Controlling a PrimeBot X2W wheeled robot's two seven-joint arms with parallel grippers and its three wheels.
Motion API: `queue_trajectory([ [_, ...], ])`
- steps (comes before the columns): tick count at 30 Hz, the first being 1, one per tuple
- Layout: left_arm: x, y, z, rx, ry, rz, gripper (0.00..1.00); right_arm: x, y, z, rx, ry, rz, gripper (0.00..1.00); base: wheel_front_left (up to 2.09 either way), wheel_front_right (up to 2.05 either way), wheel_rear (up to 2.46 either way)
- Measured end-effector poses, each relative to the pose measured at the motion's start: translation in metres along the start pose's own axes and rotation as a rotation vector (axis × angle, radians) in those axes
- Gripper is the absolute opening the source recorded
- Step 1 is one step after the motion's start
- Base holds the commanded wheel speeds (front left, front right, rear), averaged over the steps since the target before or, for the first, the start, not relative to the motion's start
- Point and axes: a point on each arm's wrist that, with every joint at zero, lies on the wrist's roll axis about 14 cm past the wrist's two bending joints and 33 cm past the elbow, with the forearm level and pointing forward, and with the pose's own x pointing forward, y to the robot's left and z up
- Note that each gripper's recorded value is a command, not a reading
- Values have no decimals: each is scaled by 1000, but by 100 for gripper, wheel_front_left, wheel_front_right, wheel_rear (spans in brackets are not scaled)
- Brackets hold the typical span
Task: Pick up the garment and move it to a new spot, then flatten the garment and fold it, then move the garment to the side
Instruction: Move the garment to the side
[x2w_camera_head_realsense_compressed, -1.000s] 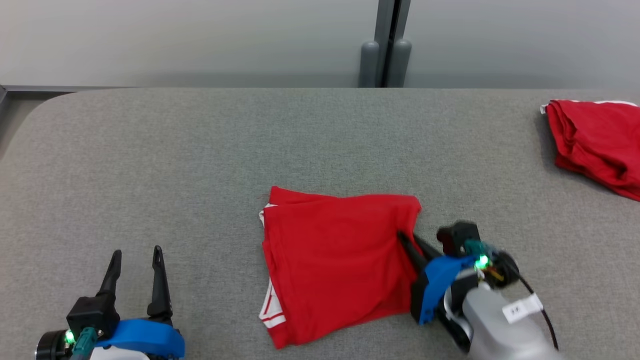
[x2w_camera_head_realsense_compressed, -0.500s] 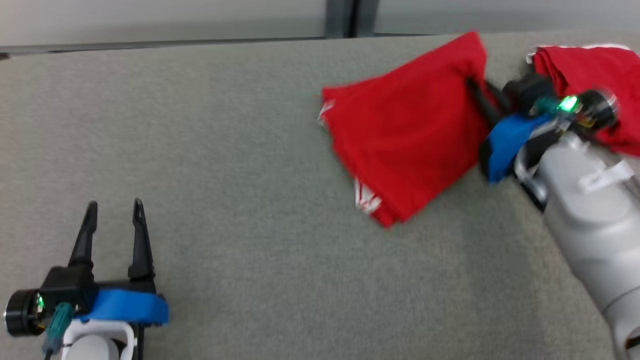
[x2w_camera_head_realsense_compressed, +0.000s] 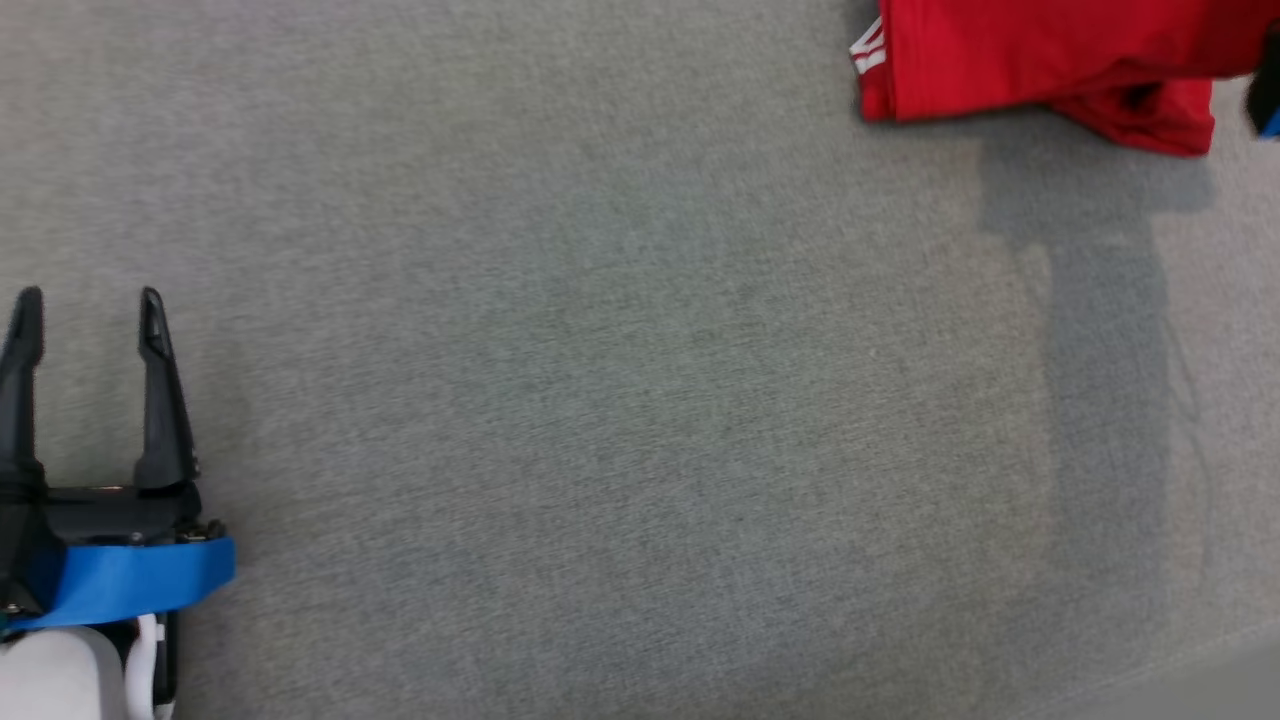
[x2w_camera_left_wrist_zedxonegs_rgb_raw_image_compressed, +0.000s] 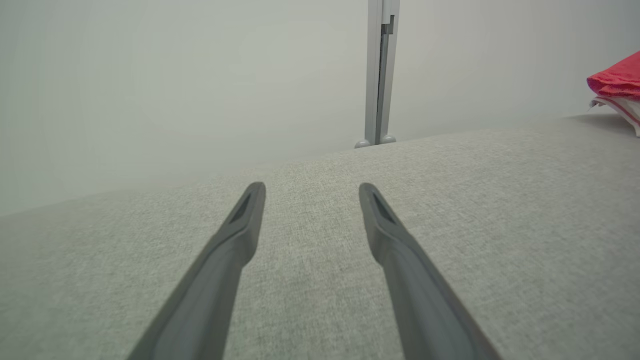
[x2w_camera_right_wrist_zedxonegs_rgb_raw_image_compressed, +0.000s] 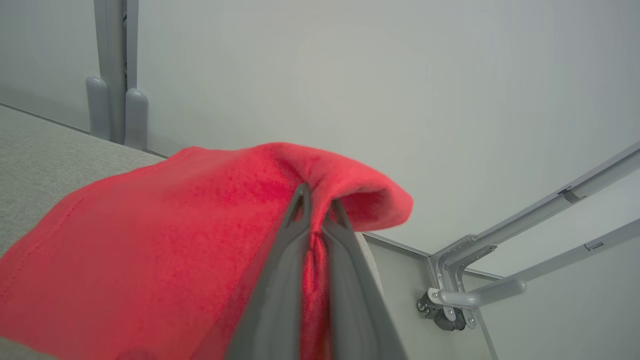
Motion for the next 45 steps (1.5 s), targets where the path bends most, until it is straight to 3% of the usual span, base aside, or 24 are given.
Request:
queue_trajectory([
  [6, 19, -14, -8, -3, -21, -57, 100, -7, -40, -23, -38, 104, -75, 0, 0, 0, 0],
  [10, 25, -17, -12, -1, -22, -74, 100, -1, -41, -31, -85, 150, -73, 0, 0, 0, 0],
  [16, 29, -15, -15, -5, -25, -74, 100, 21, -35, -17, -93, 111, -78, 0, 0, 0, 0],
  [17, 29, -14, -15, -7, -25, -71, 100, 24, -35, -16, -102, 111, -81, 17, 0, 0, 0],
  [18, 28, -13, -15, -6, -24, -67, 100, 25, -36, -16, -116, 114, -85, 74, 0, 0, 0],
  [19, 27, -11, -15, -6, -22, -64, 100, 25, -38, -20, -119, 128, -92, 100, 0, 0, 0],
  [24, 25, -6, -14, -8, -16, -43, 100, 26, -38, -26, -118, 173, -109, 100, 0, 0, 0],
  [32, 11, 4, -1, -14, -14, 7, 100, 21, -40, 13, -108, 19, -127, 100, 0, 0, 0],
  [40, -29, 24, 27, -10, -25, 102, 100, -4, 31, 59, 21, -208, -10, 100, 0, 0, 0],
  [45, -58, 31, 38, -23, -23, 154, 100, -37, 90, 67, 118, -268, 96, 100, 0, 0, 0],
])
